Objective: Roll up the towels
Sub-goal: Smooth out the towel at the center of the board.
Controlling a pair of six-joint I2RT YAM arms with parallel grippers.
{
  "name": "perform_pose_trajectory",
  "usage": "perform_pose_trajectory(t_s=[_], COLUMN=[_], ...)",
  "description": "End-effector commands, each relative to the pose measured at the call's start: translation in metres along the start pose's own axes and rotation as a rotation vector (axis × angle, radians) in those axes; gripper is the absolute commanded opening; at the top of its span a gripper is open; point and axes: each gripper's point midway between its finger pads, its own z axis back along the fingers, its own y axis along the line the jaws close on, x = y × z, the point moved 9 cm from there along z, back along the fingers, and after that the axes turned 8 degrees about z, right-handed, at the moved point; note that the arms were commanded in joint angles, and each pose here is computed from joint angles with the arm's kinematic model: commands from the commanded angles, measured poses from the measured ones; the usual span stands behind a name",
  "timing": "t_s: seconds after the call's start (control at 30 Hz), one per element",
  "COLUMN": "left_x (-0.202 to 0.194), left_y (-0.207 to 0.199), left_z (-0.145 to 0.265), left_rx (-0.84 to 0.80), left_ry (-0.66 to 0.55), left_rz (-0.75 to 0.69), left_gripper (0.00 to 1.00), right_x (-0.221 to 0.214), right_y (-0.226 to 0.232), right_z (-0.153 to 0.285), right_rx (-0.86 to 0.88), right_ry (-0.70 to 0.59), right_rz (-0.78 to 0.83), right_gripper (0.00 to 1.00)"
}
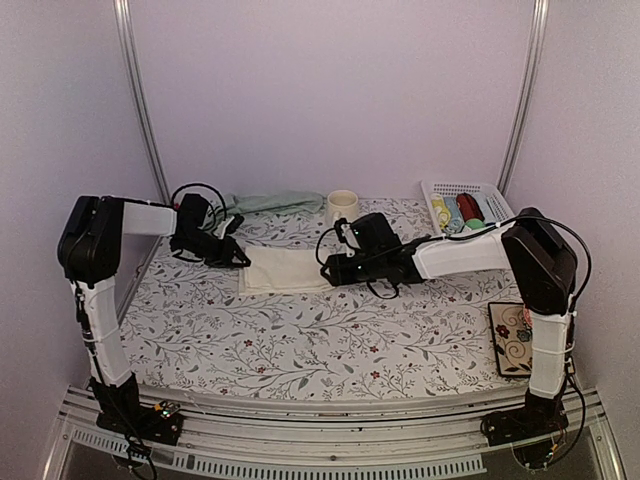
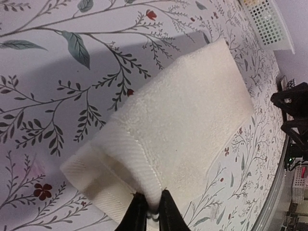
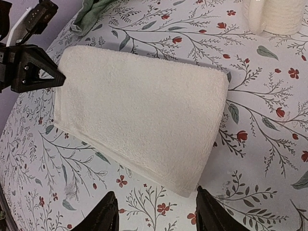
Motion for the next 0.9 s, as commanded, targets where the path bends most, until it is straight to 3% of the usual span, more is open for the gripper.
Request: perform_pose_trajectory(t_s=[0.0,0.1,0.17,0.23,0.37,0.63,0.87], left_x=[0.004,0.001,-0.001,-0.001,0.002,0.034,0.040], left_y=[0.012,0.013,0.013,0.013,0.008,-0.034,-0.055], left_z=[0.004,0.003,0.003,0.003,0.011,0.055,0.023], left_rx=[0.040,0.037,0.038,0.041,0.041,0.067,-0.110], left_ry=[0.000,0.010,0.015,0.016,-0.001,-0.154,-0.115], left_rz=[0.006,0.011,0.010,0.010,-0.011,-0.160,-0.240], left_gripper=[0.15,0.26,0.43,0.47,0.46,0.43,0.42], right_x=[-0.003,-0.002,-0.002,-0.002,0.001,0.029,0.045], right_y=[0.000,-0.001,-0.001,0.000,-0.001,0.008,-0.004], right_z=[-0.008,-0.008,-0.009,-0.009,-0.011,-0.017,-0.034], right_rx=[-0.011,-0.015,-0.017,-0.017,-0.022,0.061,0.199], right_ry=[0.019,0.019,0.018,0.020,0.020,0.000,-0.017], right_rz=[0.014,0.016,0.016,0.017,0.021,0.019,-0.063], right_gripper=[0.55,0.55,0.55,0.55,0.55,0.54,0.51])
